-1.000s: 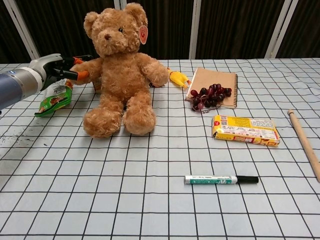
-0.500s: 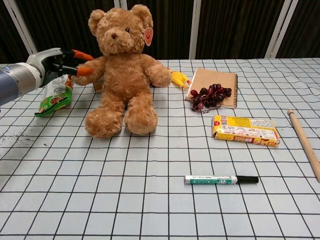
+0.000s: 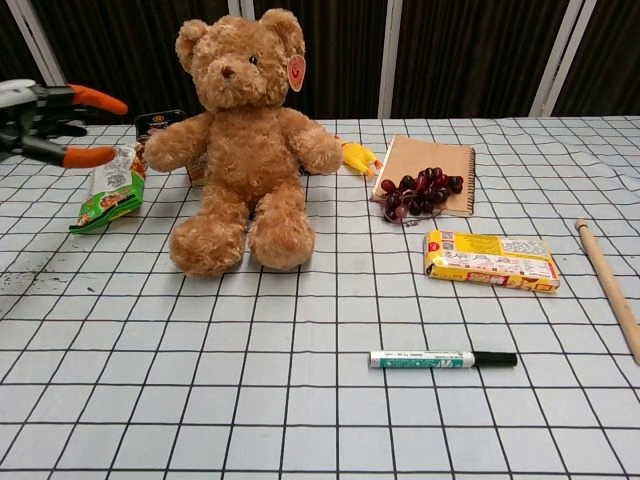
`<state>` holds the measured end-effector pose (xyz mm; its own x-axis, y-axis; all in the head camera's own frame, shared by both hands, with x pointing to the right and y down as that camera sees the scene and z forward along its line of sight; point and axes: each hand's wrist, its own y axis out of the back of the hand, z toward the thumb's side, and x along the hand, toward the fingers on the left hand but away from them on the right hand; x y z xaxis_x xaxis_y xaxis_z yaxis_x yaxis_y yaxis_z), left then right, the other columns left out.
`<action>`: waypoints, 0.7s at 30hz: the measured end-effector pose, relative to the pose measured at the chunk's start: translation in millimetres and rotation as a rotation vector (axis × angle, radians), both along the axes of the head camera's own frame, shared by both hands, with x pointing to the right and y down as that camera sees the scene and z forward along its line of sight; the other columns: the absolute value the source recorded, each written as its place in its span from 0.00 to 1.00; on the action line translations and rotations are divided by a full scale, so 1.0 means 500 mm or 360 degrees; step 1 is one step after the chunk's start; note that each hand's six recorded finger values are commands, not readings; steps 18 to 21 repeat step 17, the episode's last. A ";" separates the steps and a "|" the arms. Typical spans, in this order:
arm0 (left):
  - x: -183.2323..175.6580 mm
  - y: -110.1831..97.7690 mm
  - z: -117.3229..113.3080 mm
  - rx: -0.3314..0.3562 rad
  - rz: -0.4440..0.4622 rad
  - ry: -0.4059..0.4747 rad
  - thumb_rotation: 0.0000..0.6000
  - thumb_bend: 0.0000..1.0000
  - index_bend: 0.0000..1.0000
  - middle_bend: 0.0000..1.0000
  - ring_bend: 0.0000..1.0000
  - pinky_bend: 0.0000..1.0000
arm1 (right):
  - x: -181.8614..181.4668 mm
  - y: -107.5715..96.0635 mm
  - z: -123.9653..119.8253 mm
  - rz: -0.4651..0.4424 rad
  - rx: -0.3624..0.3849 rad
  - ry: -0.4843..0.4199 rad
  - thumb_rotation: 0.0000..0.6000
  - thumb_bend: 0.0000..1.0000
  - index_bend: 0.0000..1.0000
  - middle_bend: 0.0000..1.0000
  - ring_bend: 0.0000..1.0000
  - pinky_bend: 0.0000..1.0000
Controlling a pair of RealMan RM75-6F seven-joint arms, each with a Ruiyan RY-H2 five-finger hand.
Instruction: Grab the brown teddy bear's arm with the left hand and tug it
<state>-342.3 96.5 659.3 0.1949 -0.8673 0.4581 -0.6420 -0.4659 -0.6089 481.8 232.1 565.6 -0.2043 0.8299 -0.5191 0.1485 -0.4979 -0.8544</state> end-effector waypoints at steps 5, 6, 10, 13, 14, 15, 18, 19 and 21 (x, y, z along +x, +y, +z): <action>-0.113 0.081 -0.095 0.0319 0.0043 -0.0630 1.00 0.46 0.24 0.12 0.00 0.00 | -0.009 0.002 -0.005 -0.0032 0.0010 -0.0039 1.00 0.17 0.00 0.00 0.00 0.00; -0.136 0.100 -0.116 0.0366 0.0035 -0.0737 1.00 0.46 0.24 0.12 0.00 0.00 | -0.011 0.002 -0.007 -0.0039 0.0015 -0.0047 1.00 0.17 0.00 0.00 0.00 0.00; -0.224 0.195 -0.194 0.0447 -0.0006 -0.1076 1.00 0.46 0.24 0.12 0.00 0.00 | -0.019 0.003 -0.017 -0.0065 0.0045 -0.0072 1.00 0.17 0.00 0.00 0.00 0.00; -0.251 0.227 -0.221 0.0437 -0.0021 -0.1108 1.00 0.46 0.24 0.12 0.00 0.00 | -0.024 0.006 -0.025 -0.0086 0.0057 -0.0080 1.00 0.17 0.00 0.00 0.00 0.00; -0.257 0.232 -0.226 0.0428 -0.0025 -0.1085 1.00 0.46 0.24 0.12 0.00 0.00 | -0.025 0.006 -0.027 -0.0090 0.0060 -0.0080 1.00 0.17 0.00 0.00 0.00 0.00; -0.260 0.236 -0.229 0.0421 -0.0032 -0.1064 1.00 0.46 0.24 0.12 0.00 0.00 | -0.026 0.007 -0.029 -0.0092 0.0065 -0.0078 1.00 0.17 0.00 0.00 0.00 0.00; -0.268 0.244 -0.239 0.0422 -0.0050 -0.1033 1.00 0.46 0.24 0.12 0.00 0.00 | -0.028 0.009 -0.031 -0.0098 0.0068 -0.0075 1.00 0.17 0.00 0.00 0.00 0.00; -0.268 0.244 -0.239 0.0422 -0.0050 -0.1033 1.00 0.46 0.24 0.12 0.00 0.00 | -0.028 0.009 -0.031 -0.0098 0.0068 -0.0075 1.00 0.17 0.00 0.00 0.00 0.00; -0.268 0.244 -0.239 0.0422 -0.0050 -0.1033 1.00 0.46 0.24 0.12 0.00 0.00 | -0.028 0.009 -0.031 -0.0098 0.0068 -0.0075 1.00 0.17 0.00 0.00 0.00 0.00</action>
